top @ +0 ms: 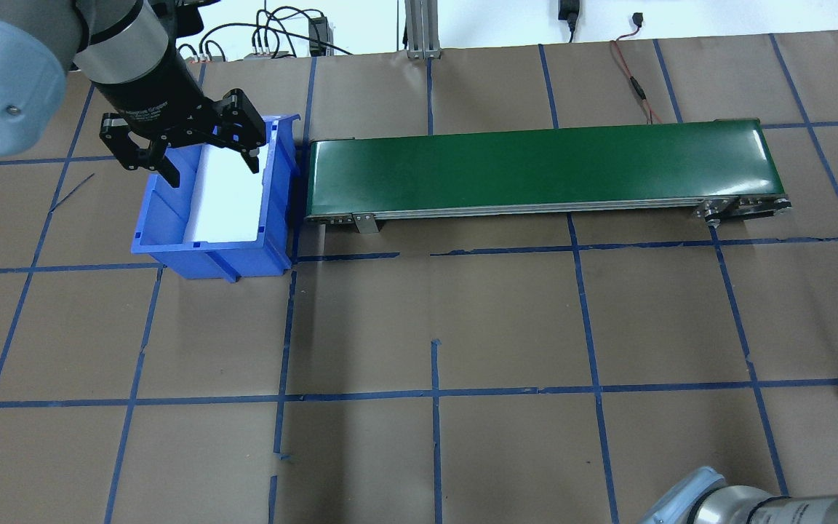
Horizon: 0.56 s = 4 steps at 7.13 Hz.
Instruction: Move block left to right into plate
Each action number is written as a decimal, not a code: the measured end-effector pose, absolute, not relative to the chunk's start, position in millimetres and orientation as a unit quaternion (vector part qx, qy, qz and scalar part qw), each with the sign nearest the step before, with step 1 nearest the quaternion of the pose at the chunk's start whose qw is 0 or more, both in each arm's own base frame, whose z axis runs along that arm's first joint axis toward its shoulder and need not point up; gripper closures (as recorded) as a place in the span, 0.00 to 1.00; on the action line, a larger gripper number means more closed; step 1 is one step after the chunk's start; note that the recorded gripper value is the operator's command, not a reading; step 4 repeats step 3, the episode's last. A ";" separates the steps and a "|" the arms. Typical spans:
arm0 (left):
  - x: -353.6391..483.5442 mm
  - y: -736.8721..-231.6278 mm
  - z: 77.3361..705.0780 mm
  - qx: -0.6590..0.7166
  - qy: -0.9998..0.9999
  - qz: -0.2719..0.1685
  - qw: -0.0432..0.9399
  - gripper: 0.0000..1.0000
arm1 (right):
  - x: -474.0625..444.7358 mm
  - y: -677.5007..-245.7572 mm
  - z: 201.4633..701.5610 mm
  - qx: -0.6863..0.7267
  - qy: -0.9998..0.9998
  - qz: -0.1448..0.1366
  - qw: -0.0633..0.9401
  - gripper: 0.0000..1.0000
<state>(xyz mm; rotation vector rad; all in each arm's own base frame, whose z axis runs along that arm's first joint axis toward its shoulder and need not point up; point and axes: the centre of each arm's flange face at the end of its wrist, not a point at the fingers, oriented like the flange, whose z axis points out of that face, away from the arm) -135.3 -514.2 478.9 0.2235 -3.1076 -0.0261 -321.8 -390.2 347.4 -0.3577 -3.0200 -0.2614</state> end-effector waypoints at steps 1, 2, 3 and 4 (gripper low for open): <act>-135.3 -514.2 478.9 0.072 -0.997 -0.008 0.013 0.00 | -303.9 -399.2 351.8 -0.109 -0.990 -0.082 0.039 0.00; -135.3 -514.2 479.0 0.072 -0.997 -0.008 0.013 0.00 | -296.8 -403.0 351.9 -0.102 -0.991 -0.081 0.034 0.00; -135.3 -514.2 479.0 0.072 -0.997 -0.008 0.013 0.00 | -294.8 -404.8 351.8 -0.094 -0.992 -0.079 0.033 0.00; -135.3 -514.2 479.0 0.072 -0.997 -0.008 0.013 0.00 | -294.8 -404.8 351.8 -0.094 -0.992 -0.079 0.033 0.00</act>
